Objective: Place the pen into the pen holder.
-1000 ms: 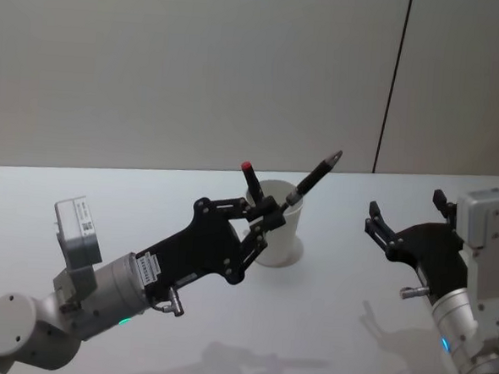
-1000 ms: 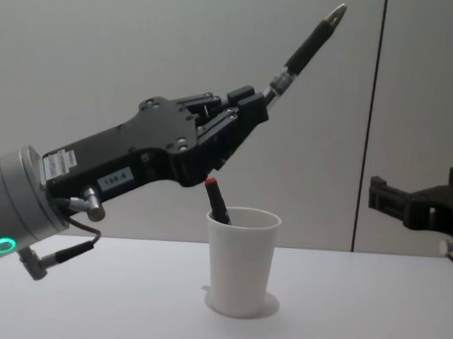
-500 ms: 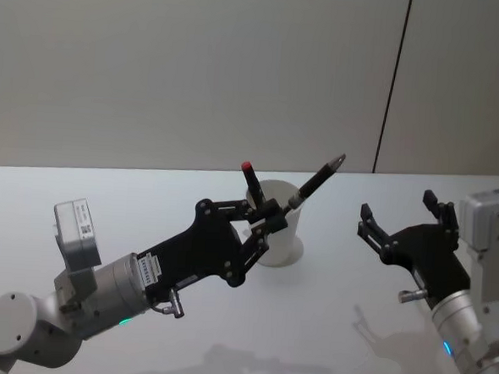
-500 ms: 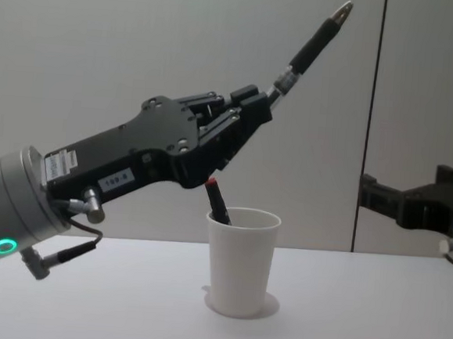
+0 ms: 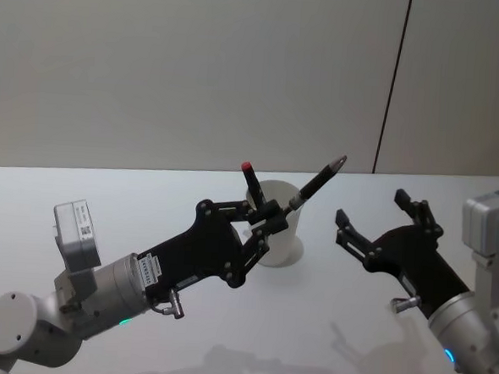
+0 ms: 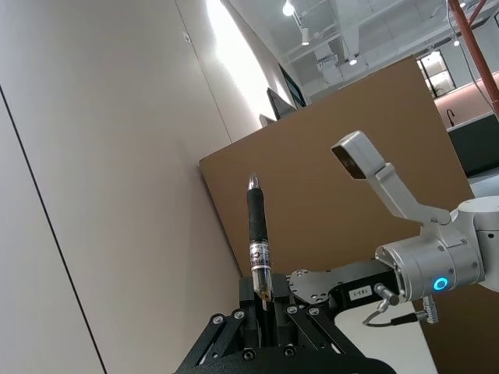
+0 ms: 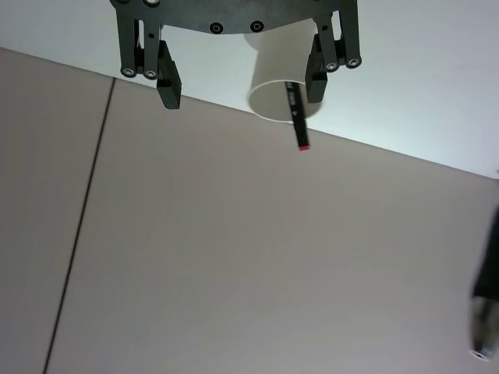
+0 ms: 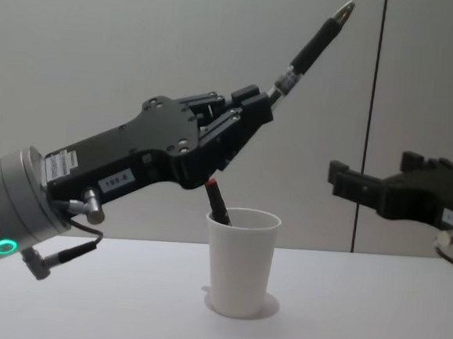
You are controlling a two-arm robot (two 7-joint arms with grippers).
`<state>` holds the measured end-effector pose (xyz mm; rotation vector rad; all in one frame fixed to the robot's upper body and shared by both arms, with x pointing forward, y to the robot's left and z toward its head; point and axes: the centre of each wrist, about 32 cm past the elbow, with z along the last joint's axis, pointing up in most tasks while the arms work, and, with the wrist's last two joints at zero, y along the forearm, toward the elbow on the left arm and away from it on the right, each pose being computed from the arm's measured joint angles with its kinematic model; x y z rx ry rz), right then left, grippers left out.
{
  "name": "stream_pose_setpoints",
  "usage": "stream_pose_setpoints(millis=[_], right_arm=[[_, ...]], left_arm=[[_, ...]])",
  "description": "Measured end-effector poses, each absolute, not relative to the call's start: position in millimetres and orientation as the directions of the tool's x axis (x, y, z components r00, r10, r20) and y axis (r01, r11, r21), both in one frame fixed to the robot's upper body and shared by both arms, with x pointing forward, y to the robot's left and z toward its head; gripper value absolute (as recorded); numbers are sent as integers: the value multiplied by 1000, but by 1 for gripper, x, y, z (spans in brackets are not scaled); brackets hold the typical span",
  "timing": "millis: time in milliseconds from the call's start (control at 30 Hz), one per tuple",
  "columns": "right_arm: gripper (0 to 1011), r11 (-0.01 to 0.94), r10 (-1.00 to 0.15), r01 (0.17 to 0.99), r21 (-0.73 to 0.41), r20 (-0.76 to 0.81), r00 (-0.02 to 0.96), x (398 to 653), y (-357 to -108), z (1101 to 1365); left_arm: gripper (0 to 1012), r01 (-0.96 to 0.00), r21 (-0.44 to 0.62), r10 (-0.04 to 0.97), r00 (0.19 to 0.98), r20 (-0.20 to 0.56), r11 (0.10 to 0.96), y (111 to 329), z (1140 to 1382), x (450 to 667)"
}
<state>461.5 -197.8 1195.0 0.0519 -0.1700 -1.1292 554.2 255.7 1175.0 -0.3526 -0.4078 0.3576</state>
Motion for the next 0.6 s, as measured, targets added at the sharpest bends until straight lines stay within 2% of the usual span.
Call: stream_pose_setpoints(millis=[600], right_arm=[[1001, 636, -767, 744, 205, 70, 637, 456, -209, 1206]], left_arm=[[135, -262, -399, 401, 858, 320, 879, 256, 1175, 555]])
